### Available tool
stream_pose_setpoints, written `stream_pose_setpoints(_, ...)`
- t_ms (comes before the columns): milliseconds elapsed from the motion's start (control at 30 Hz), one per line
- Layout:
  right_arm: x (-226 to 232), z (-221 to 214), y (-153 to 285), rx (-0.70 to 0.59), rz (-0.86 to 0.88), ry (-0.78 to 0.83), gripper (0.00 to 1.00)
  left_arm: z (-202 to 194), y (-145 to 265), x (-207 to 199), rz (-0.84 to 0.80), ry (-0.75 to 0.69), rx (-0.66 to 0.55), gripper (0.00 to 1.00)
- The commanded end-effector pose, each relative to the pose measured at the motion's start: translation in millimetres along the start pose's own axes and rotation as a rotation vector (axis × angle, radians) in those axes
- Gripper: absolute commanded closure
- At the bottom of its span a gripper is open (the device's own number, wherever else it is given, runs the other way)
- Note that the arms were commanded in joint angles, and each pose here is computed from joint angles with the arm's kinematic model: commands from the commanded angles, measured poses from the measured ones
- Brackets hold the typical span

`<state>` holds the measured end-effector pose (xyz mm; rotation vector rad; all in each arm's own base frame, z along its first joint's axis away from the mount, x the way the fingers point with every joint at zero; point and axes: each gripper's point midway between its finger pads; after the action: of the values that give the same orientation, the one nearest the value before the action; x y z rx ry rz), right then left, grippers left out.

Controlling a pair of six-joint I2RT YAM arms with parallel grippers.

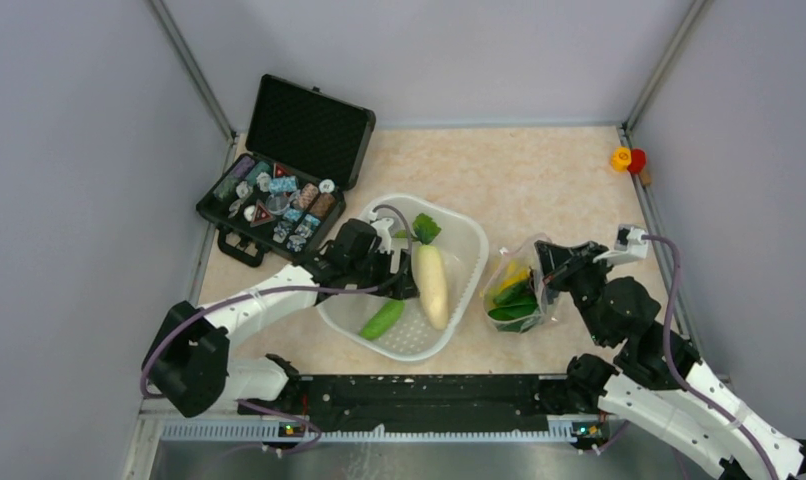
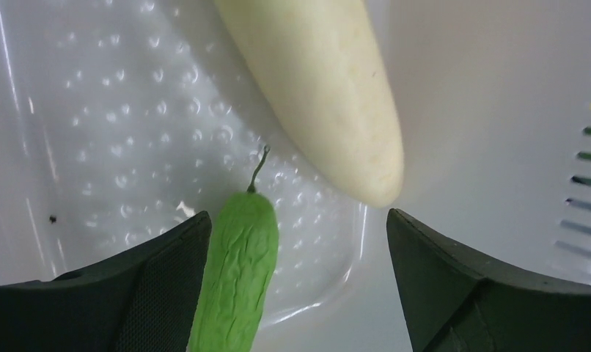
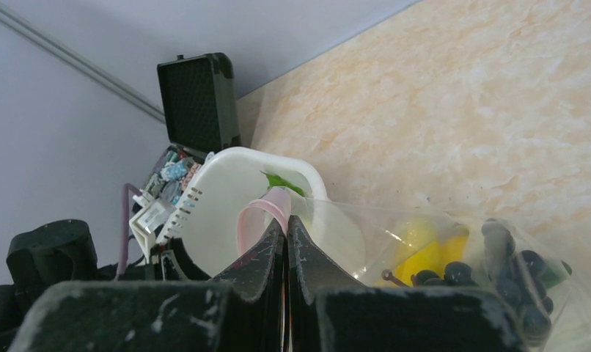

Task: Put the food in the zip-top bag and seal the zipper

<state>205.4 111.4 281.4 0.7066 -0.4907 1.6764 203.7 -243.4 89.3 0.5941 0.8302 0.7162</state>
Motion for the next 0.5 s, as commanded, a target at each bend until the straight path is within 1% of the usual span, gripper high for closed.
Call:
stream_pose_setpoints(0,11,9,1,-0.018,0.031,-0.025,0.99,51,-9,-28,-0.097,0.002,-0.138,0.11)
stream_pose_setpoints(100,12,8,1,-0.018,0.035,-0.038,0.99,69,-21,-22,-0.053,0.001,-0.189,0.07)
stream_pose_setpoints(167,14,9,2,-0.016,0.047,-0.042,0.99,82,-27,-10,0.035,-0.010,-0.180,0.06)
stream_pose_setpoints(267,17,10,3,-0.014,0.058,-0.044,0.99,95,-39,4,0.118,-0.028,-0.154,0.04)
stream_pose_setpoints(367,19,12,3,-0.016,0.062,-0.033,0.99,106,-56,6,0.124,-0.036,-0.142,0.05)
stream_pose_setpoints(467,20,13,3,-0.013,0.063,-0.025,0.99,109,-68,7,0.124,-0.035,-0.126,0.10)
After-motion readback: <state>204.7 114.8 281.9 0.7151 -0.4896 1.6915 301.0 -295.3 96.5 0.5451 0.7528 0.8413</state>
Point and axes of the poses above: each gripper's point midway between its finger pads, its own y axis back along the fingers, its own x axis along the line the jaws close on, z = x × y, and after that the axes turned 5 degrees about -y, right-handed
